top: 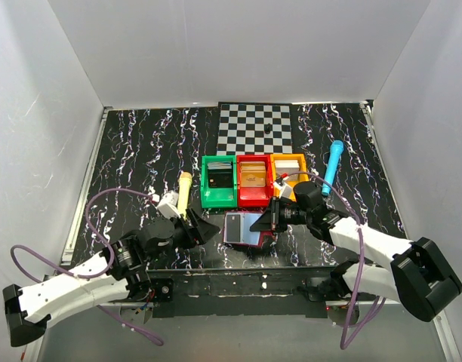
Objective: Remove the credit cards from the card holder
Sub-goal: Place the card holder at the center of the board.
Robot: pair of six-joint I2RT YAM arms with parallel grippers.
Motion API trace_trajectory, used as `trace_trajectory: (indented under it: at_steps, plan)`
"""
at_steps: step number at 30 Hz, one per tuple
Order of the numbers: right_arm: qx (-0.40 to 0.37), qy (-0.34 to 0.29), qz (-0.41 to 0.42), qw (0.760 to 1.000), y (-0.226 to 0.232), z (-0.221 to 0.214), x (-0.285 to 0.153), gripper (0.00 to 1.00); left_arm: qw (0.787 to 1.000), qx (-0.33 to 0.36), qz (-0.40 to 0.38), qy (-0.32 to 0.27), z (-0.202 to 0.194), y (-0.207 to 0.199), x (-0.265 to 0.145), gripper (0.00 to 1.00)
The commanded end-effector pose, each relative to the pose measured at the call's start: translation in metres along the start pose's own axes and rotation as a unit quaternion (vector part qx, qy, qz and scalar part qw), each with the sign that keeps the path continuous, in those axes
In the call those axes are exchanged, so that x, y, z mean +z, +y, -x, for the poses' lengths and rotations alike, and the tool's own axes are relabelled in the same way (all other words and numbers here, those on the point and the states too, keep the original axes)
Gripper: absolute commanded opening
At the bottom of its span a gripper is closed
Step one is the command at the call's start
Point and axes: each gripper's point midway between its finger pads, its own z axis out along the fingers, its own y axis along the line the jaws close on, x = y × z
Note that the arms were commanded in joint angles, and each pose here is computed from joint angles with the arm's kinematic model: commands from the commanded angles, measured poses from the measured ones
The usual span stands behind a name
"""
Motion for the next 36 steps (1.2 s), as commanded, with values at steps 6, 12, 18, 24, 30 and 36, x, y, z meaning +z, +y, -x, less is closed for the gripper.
trace_trajectory:
  at_steps: [6,12,18,24,30,36]
  plan:
    - [0.007,0.007,-0.031,0.999,-0.027,-0.007,0.009,0.01,0.999,0.036,-0.039,0.004,0.002,-0.026,0.011,0.67]
    - [0.026,0.015,-0.075,0.997,-0.047,-0.013,0.009,0.01,0.998,0.049,-0.048,0.011,0.000,-0.033,0.020,0.67]
    - [0.035,0.014,-0.120,0.992,-0.062,-0.017,0.002,0.19,0.997,0.058,-0.038,0.023,-0.004,-0.034,0.026,0.67]
    - [0.037,0.009,-0.152,0.988,-0.070,-0.019,-0.008,0.42,0.997,0.055,-0.038,0.027,-0.006,-0.031,0.026,0.67]
    - [0.031,-0.001,-0.199,0.980,-0.077,-0.015,-0.024,0.49,0.997,0.056,-0.039,0.026,-0.006,-0.031,0.024,0.67]
    - [0.000,-0.027,-0.256,0.966,-0.073,-0.003,-0.055,0.54,0.998,0.057,-0.033,0.026,-0.006,-0.028,0.023,0.67]
